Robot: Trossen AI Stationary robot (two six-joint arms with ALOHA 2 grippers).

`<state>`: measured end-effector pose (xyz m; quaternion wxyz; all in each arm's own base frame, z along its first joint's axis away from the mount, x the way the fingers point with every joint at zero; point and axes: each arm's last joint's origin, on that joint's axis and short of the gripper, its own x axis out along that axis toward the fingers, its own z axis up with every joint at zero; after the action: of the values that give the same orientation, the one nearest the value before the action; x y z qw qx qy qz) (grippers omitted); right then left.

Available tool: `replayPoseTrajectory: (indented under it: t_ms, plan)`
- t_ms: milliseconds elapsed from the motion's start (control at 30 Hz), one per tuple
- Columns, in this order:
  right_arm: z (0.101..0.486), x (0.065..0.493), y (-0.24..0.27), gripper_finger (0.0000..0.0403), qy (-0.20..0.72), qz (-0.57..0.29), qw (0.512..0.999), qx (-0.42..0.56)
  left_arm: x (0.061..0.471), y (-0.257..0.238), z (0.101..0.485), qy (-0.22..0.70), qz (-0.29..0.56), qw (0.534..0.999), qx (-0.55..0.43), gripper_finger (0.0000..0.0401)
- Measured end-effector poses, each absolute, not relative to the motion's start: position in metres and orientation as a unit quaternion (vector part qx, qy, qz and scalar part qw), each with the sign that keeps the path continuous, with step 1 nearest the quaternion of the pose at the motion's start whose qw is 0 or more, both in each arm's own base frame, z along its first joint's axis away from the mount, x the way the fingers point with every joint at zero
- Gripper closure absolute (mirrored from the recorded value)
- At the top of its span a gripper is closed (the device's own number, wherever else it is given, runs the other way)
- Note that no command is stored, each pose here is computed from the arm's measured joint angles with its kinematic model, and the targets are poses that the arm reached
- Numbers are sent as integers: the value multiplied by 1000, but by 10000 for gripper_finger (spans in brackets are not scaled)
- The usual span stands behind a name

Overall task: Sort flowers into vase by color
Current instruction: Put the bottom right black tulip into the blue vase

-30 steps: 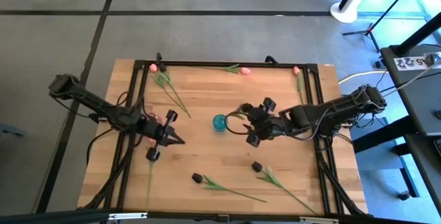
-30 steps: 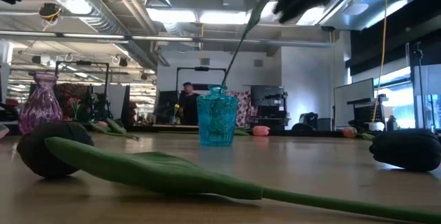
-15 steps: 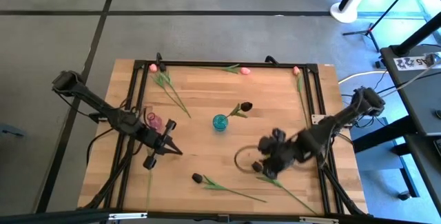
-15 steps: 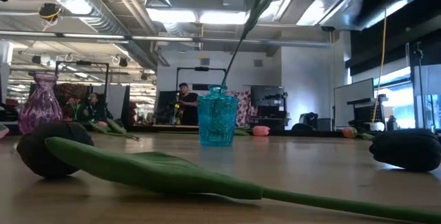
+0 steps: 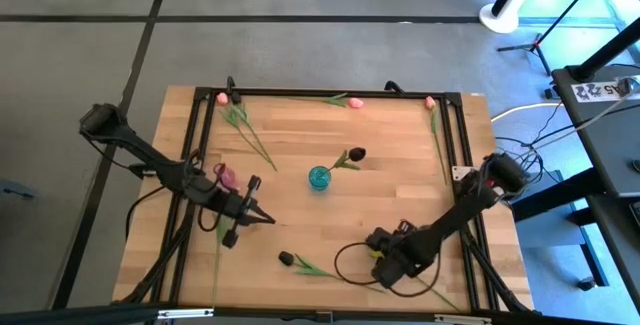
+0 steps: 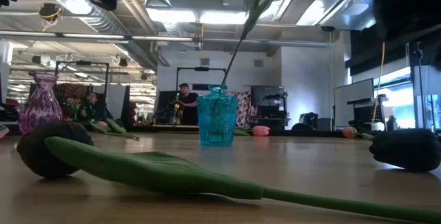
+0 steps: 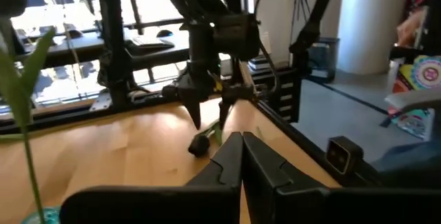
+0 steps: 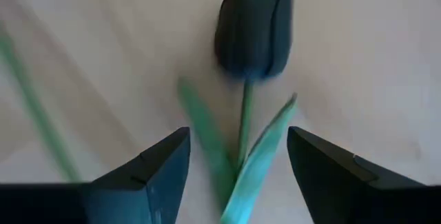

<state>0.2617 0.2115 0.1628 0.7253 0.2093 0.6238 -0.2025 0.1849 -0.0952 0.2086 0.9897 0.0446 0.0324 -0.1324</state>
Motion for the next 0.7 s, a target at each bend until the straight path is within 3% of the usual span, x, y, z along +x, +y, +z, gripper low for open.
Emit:
replayPoseTrajectory:
  t_ms: [167, 433, 567, 700]
  plan:
    - [149, 273, 203, 231, 621, -217, 731, 181, 186, -93, 208, 40, -122, 991, 21, 401]
    - [147, 283, 189, 385, 623, -214, 734, 166, 185, -93, 206, 51, -124, 991, 5, 401]
    - [171, 295, 183, 378, 600, -200, 759, 153, 185, -95, 210, 32, -130, 991, 3, 401]
    - [227, 318, 180, 391, 486, -189, 847, 102, 183, -98, 219, -15, -138, 990, 9, 392]
